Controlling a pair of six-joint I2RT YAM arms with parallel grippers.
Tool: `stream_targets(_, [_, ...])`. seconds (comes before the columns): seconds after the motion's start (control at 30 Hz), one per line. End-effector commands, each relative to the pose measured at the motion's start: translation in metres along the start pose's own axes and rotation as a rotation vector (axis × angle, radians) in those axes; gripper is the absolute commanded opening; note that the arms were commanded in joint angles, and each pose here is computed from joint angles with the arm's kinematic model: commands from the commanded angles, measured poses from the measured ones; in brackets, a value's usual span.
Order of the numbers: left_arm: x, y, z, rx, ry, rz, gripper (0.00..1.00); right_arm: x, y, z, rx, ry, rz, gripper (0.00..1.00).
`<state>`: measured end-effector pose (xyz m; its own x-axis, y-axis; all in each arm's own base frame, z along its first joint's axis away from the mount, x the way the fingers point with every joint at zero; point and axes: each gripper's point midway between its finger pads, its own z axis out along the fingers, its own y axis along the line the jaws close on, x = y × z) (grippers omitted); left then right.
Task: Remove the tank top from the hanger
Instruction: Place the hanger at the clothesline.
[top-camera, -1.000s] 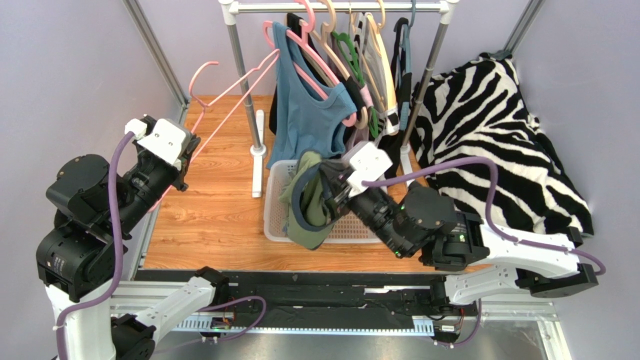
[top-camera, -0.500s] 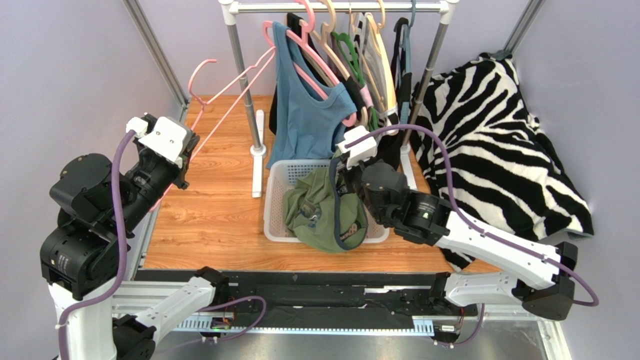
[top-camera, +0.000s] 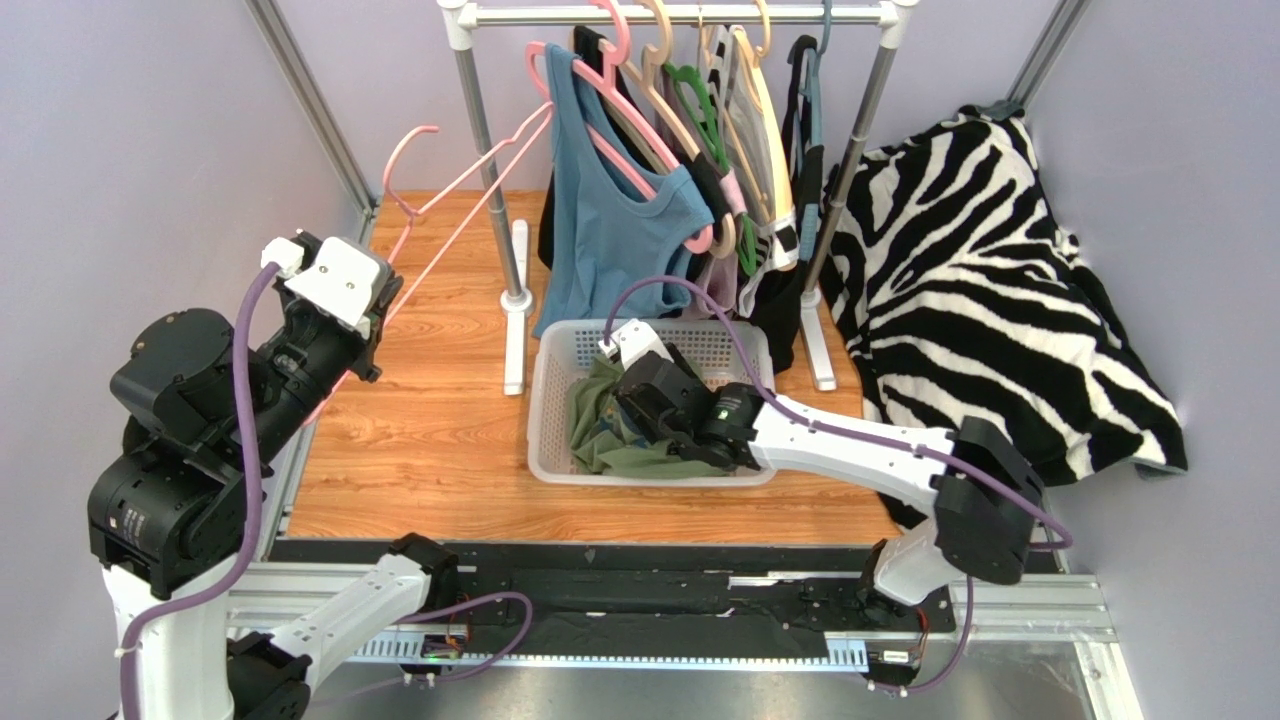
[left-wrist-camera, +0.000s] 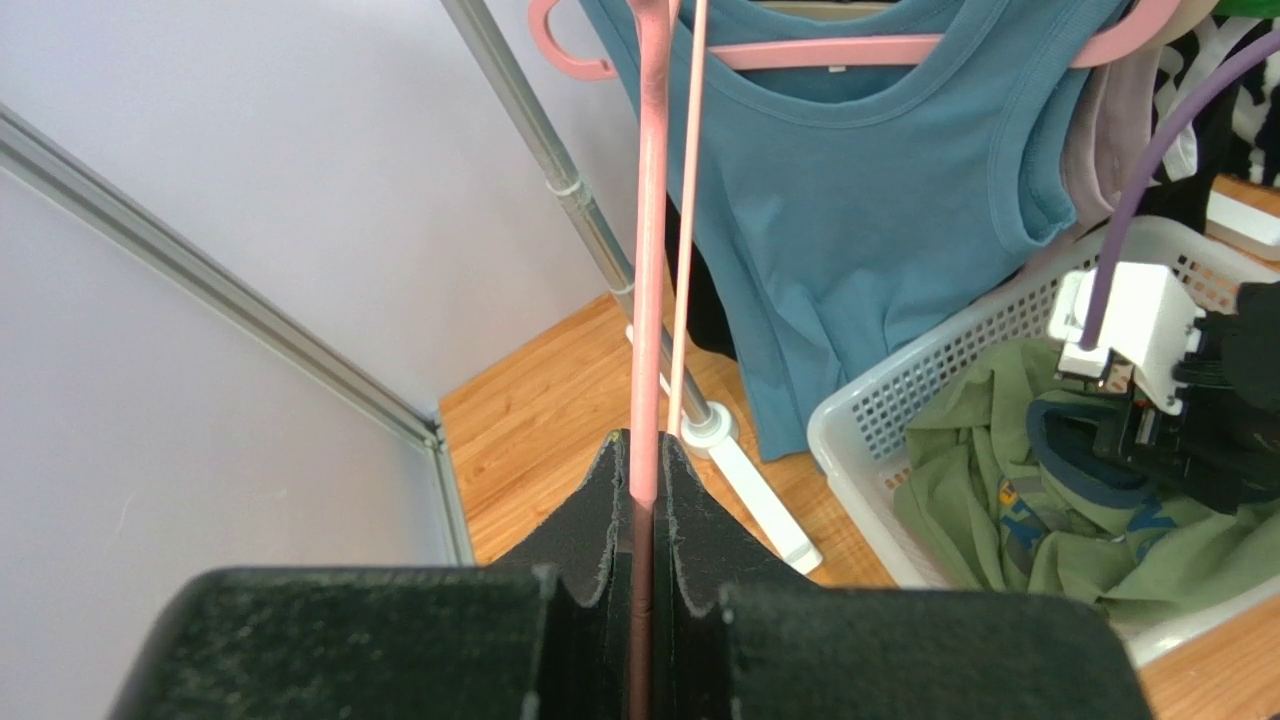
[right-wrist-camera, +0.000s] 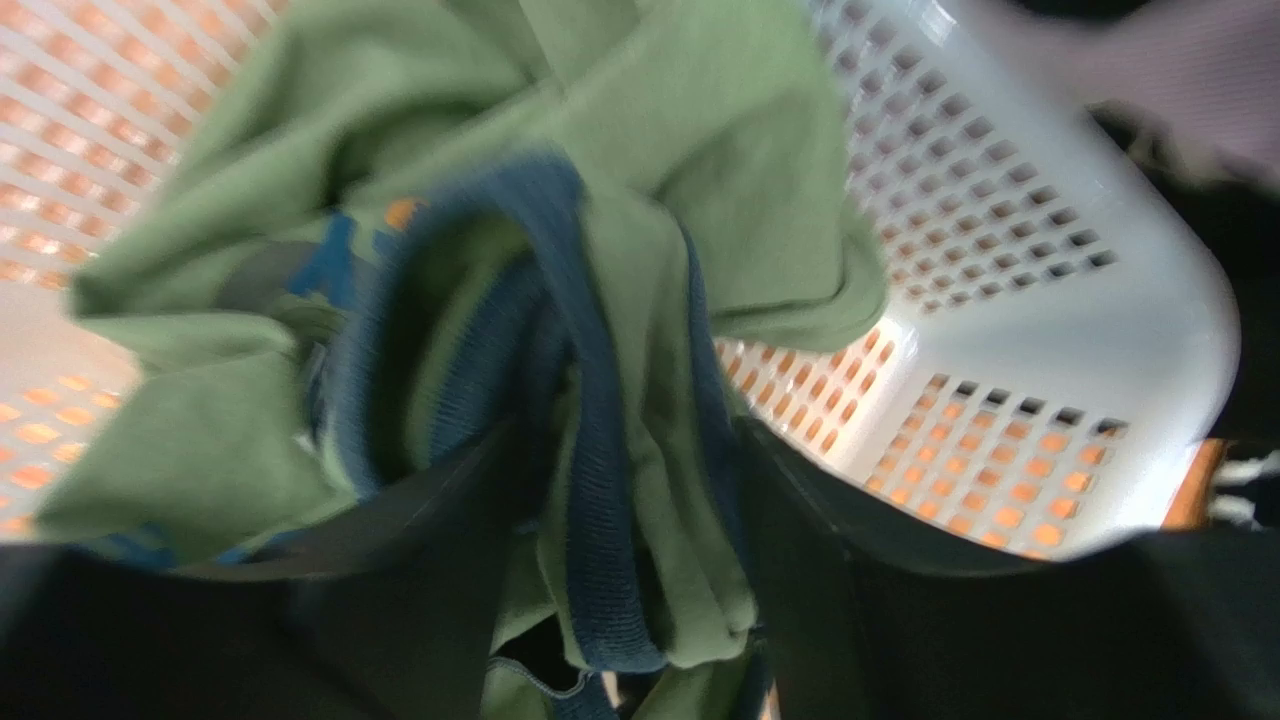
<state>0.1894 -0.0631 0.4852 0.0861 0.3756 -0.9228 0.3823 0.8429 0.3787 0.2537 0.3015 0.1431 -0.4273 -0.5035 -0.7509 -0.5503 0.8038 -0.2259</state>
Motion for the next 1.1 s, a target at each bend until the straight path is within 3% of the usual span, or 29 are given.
stream_targets(0.0, [0.000, 0.005, 0.003, -0.039, -0.012, -0.024, 0.00, -0.022, -0.009, -0.004, 0.014, -0.010, 0.111, 0.67])
stream_targets(0.07, [0.006, 0.003, 0.008, -0.036, 0.008, -0.023, 0.00, -0.042, -0.019, -0.011, 0.015, -0.053, 0.165, 0.71])
stream_targets(0.1, [0.007, 0.003, 0.009, -0.033, 0.011, -0.023, 0.00, -0.059, -0.022, -0.015, 0.002, -0.088, 0.201, 0.82])
stream_targets(0.17, [0.010, 0.002, 0.013, -0.030, 0.023, -0.025, 0.00, -0.078, -0.031, -0.020, -0.008, -0.142, 0.259, 0.85])
stream_targets(0.33, [0.011, 0.002, 0.018, -0.034, 0.029, -0.027, 0.00, -0.097, -0.018, -0.004, -0.070, -0.234, 0.314, 0.79])
stream_targets(0.47, [0.012, 0.002, 0.021, -0.034, 0.037, -0.029, 0.00, -0.088, 0.005, 0.027, -0.136, -0.195, 0.327, 0.24])
stream_targets(0.5, [0.013, 0.002, 0.023, -0.034, 0.046, -0.027, 0.00, -0.081, 0.012, 0.037, -0.151, -0.170, 0.322, 0.04])
stream_targets(0.53, [0.013, 0.003, 0.023, -0.038, 0.049, -0.027, 0.00, -0.079, 0.015, 0.042, -0.162, -0.166, 0.335, 0.00])
stream_targets(0.73, [0.026, 0.007, 0.039, -0.061, 0.158, -0.048, 0.00, -0.047, 0.032, 0.058, -0.211, -0.096, 0.353, 0.00])
stream_targets(1.07, [0.025, 0.023, 0.088, -0.132, 0.289, -0.094, 0.00, 0.066, 0.037, 0.092, -0.147, 0.091, 0.361, 0.00])
